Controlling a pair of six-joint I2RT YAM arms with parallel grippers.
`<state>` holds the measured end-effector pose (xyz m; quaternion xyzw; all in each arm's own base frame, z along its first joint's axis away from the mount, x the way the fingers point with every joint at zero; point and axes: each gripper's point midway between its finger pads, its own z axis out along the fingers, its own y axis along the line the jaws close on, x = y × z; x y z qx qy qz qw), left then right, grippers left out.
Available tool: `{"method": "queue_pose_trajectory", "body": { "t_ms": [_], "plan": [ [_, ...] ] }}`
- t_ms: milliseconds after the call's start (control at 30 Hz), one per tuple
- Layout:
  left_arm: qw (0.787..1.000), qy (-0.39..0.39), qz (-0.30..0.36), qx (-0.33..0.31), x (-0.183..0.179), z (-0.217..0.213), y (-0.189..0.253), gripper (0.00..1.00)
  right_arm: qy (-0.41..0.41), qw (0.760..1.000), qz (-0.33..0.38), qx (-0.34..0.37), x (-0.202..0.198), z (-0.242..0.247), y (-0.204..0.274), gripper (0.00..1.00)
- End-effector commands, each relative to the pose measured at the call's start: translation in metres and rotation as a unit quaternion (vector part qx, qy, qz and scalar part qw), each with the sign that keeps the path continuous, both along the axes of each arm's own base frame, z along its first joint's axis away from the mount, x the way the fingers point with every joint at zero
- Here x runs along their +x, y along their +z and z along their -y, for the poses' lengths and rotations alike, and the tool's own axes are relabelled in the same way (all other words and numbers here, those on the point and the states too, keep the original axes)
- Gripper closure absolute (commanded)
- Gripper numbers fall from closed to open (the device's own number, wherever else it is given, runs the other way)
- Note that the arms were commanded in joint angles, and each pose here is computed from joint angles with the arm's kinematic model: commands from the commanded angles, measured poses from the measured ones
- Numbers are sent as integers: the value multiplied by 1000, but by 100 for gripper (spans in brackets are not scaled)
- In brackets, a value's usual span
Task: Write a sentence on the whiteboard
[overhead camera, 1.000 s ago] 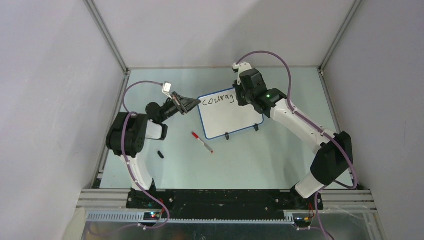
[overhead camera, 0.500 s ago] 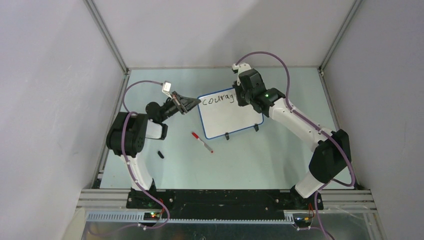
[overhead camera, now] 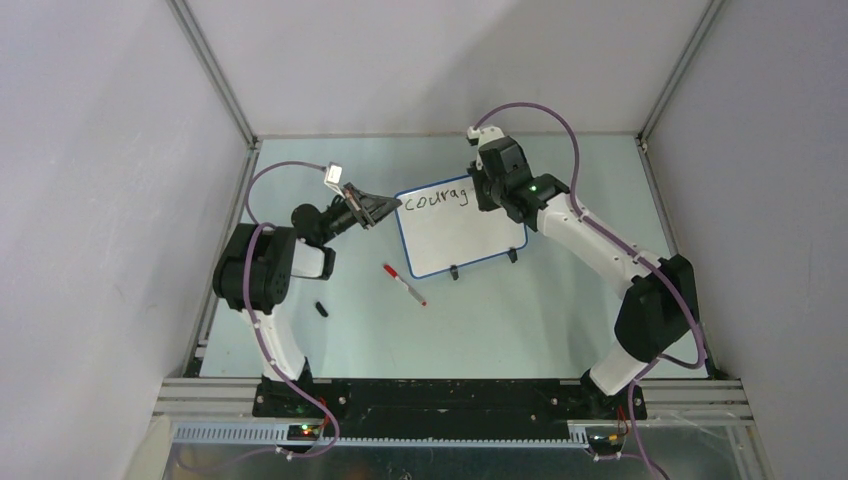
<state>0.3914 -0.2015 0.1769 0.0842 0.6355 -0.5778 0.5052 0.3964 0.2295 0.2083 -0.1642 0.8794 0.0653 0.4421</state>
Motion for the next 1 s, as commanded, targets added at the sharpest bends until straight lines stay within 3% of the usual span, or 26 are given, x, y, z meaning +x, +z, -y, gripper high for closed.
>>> {"method": "queue_pose_trajectory", "body": {
  "t_ms": [0,967],
  "plan": [
    [999,-3,42,-6,4,-1,21,100,-1,1000,26,9,12,-4,20,100],
    [999,-3,44,-5,3,-1,21,100,-31,999,21,-7,23,5,14,100]
  ]
}}
